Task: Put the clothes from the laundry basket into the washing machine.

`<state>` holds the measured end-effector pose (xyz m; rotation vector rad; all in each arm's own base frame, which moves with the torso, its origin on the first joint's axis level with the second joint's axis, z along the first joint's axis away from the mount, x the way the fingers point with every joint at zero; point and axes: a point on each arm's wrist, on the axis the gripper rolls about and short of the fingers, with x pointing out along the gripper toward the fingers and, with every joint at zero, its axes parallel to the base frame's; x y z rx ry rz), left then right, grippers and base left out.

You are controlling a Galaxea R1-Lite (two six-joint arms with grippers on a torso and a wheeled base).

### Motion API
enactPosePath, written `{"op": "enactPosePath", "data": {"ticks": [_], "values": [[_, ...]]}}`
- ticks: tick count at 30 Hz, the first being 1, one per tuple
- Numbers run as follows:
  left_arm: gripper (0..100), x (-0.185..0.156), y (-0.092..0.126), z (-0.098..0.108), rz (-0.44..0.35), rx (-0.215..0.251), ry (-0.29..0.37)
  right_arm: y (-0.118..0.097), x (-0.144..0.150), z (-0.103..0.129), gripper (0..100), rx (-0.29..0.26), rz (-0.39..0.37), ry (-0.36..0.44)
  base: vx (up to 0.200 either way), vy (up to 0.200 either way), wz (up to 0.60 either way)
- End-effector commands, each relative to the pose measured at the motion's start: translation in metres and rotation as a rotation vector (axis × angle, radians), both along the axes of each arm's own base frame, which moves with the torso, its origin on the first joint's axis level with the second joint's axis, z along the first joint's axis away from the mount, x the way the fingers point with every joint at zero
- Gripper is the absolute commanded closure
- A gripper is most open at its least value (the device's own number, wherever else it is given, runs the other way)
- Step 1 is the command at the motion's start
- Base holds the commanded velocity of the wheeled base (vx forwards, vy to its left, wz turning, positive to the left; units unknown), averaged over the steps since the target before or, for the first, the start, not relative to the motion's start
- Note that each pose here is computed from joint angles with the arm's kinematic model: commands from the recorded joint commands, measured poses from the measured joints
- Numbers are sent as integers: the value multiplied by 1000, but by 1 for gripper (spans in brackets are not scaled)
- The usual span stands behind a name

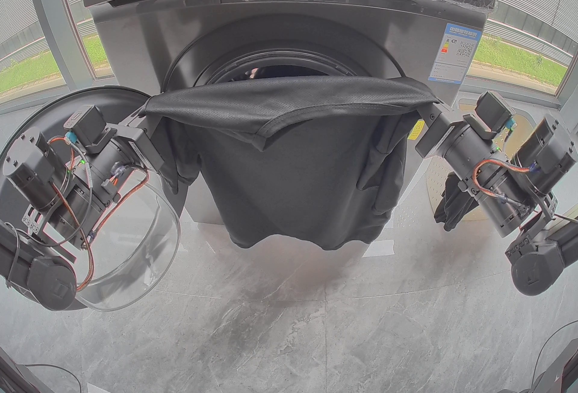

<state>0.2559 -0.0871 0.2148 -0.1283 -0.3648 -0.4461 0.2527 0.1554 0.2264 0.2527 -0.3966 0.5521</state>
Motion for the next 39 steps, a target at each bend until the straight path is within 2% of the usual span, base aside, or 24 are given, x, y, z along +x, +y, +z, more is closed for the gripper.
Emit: {"op": "enactPosePath", "data": {"ticks": [1, 14, 24, 28, 30, 36, 39], "values": [[100, 1, -2, -3, -4, 4, 8, -4, -6, 9, 100, 14, -1, -25, 0, 0, 0], [100, 1, -6, 2, -12, -6, -7, -8, -7, 12, 100, 20, -7, -32, 0, 0, 0], [100, 5, -24, -3, -62, -1, 8, -7, -10, 15, 100, 21, 0, -29, 0, 0, 0], [100, 7, -35, -2, -91, -3, 4, -6, -9, 9, 100, 11, 3, -9, 0, 0, 0], [100, 8, -40, -2, -102, -4, 5, -6, -11, -1, 100, -7, 4, 23, 0, 0, 0], [100, 11, -50, 1, -128, -11, -11, -3, -8, -57, 100, -117, 11, 201, 0, 0, 0], [100, 11, -52, 2, -132, -11, -16, 3, -11, -70, 100, -147, 30, 242, 0, 0, 0]]}}
